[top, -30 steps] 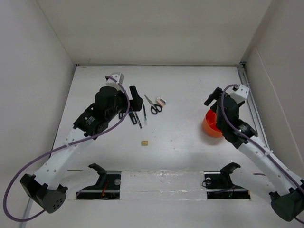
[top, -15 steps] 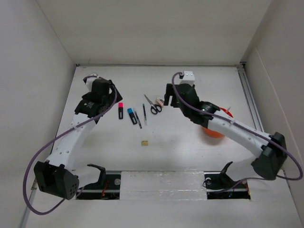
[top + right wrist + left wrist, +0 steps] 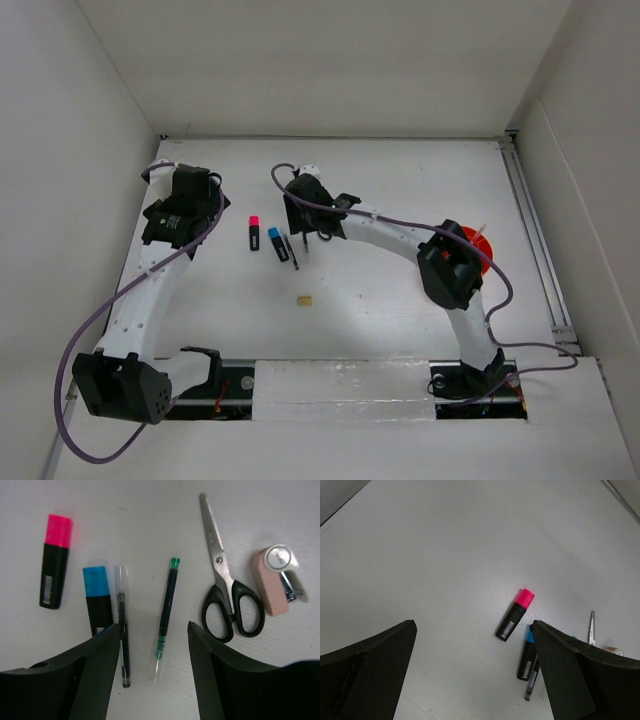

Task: Sort the stationery into containers
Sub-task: Grab a piece of stationery with the right arm

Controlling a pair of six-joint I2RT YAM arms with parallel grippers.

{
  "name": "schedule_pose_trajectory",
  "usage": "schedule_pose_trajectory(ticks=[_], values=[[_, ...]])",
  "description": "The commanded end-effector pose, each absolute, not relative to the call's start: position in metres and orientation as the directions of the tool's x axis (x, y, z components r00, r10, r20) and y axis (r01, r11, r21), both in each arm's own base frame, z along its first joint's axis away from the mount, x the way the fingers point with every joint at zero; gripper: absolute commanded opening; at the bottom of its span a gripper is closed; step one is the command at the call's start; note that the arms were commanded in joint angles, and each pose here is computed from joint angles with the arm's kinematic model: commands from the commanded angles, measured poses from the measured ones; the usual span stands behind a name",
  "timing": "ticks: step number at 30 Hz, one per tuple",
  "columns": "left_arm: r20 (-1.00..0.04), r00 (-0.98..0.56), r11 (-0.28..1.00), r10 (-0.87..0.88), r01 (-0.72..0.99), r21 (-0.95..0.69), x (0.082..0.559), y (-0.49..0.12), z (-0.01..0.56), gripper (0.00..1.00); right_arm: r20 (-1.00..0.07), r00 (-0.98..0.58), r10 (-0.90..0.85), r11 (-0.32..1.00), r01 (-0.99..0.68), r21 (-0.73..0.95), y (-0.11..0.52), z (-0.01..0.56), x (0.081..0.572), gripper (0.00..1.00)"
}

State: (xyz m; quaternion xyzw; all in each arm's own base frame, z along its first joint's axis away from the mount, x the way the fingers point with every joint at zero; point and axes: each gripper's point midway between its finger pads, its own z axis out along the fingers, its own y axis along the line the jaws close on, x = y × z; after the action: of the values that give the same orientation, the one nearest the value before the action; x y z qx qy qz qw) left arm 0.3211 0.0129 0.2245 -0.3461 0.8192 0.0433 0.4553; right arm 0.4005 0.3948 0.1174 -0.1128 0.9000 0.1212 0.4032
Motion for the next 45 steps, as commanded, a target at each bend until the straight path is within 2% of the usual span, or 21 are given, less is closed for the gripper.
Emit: schedule_pose_trajectory(ticks=[1, 19, 25, 27, 29, 31, 32, 41, 45], values=[[-0.793, -0.298, 0.741, -0.531, -0.617, -0.265, 0.322, 0.018, 0.240, 0.99, -0.743, -0.656, -0.131, 0.927, -0.347, 0.143, 0.408, 0.128, 0.393, 0.61], [-0.789, -0.302, 0.767, -0.536, -0.565, -0.305, 0.323, 0.008, 0.247, 0.99, -0.613, -0.752, -0.241, 0.933, -0.354, 0.068, 0.405, 0.050, 0.397, 0.50], [-0.781, -0.321, 0.780, -0.535, -0.544, -0.310, 0.324, 0.003, 0.244, 0.99, -0.622, -0.753, -0.214, 0.941, -0.330, 0.075, 0.396, 0.052, 0.410, 0.49], [-0.781, -0.322, 0.780, -0.535, -0.544, -0.310, 0.324, 0.003, 0.244, 0.99, -0.610, -0.763, -0.214, 0.942, -0.326, 0.077, 0.394, 0.048, 0.412, 0.46], [-0.781, -0.322, 0.780, -0.535, -0.544, -0.310, 0.324, 0.003, 0.244, 0.99, -0.579, -0.781, -0.232, 0.942, -0.329, 0.066, 0.388, 0.035, 0.411, 0.38], [-0.783, -0.315, 0.779, -0.536, -0.542, -0.316, 0.323, 0.004, 0.246, 0.99, -0.569, -0.783, -0.251, 0.934, -0.350, 0.069, 0.388, 0.034, 0.413, 0.36], [-0.783, -0.315, 0.779, -0.536, -0.542, -0.316, 0.323, 0.004, 0.246, 0.99, -0.539, -0.799, -0.267, 0.936, -0.348, 0.052, 0.382, 0.025, 0.408, 0.31], [-0.788, -0.312, 0.784, -0.530, -0.536, -0.314, 0.322, 0.004, 0.249, 0.99, -0.504, -0.809, -0.300, 0.925, -0.376, 0.051, 0.380, 0.013, 0.400, 0.30], [-0.790, -0.305, 0.783, -0.531, -0.533, -0.320, 0.323, 0.004, 0.251, 0.99, -0.458, -0.822, -0.338, 0.919, -0.394, 0.029, 0.374, -0.002, 0.393, 0.17]])
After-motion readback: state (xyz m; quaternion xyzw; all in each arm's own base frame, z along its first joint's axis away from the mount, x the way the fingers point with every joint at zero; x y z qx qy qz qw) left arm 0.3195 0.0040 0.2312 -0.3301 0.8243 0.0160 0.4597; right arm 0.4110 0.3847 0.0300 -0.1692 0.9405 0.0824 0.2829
